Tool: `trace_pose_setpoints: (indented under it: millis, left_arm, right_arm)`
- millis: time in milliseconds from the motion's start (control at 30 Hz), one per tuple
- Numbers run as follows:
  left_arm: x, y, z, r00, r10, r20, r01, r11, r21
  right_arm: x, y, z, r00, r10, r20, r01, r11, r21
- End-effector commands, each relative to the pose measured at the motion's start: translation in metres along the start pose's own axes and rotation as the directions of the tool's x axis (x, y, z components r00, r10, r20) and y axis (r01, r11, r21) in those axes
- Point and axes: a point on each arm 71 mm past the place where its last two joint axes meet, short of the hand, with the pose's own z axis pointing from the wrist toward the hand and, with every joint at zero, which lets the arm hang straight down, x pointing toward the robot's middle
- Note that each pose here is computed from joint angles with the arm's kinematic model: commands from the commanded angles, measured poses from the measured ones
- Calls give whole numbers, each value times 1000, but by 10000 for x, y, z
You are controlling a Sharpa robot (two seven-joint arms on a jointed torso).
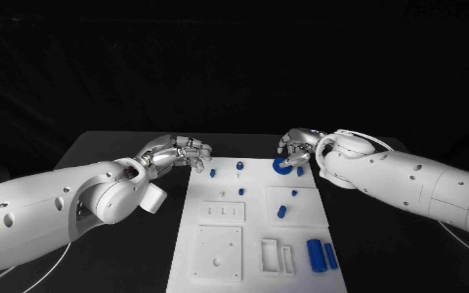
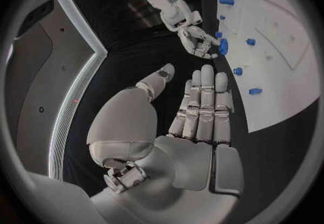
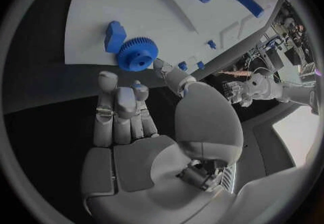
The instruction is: Assemble the parts on the task board
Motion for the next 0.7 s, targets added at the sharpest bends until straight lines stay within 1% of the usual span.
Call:
trace_pose_setpoints:
  millis: [33, 167, 400, 700]
  left_arm:
    - [6, -22, 1, 1000, 4, -9, -3, 1000, 15]
    - [1, -21, -2, 1000, 4, -7, -4, 1000, 14]
    - [-1, -20, -1, 1000, 4, -8, -4, 1000, 14]
    - [-4, -19, -2, 1000, 4, -11, -4, 1000, 14]
  right_arm:
    - [17, -12, -11, 1000, -3, -23, 3, 1000, -8]
    - [24, -31, -14, 1000, -3, -23, 3, 1000, -5]
    - [82, -10, -19, 999, -1, -43, 0, 1000, -14]
    - [122, -15, -27, 998, -11, -56, 10, 1000, -16]
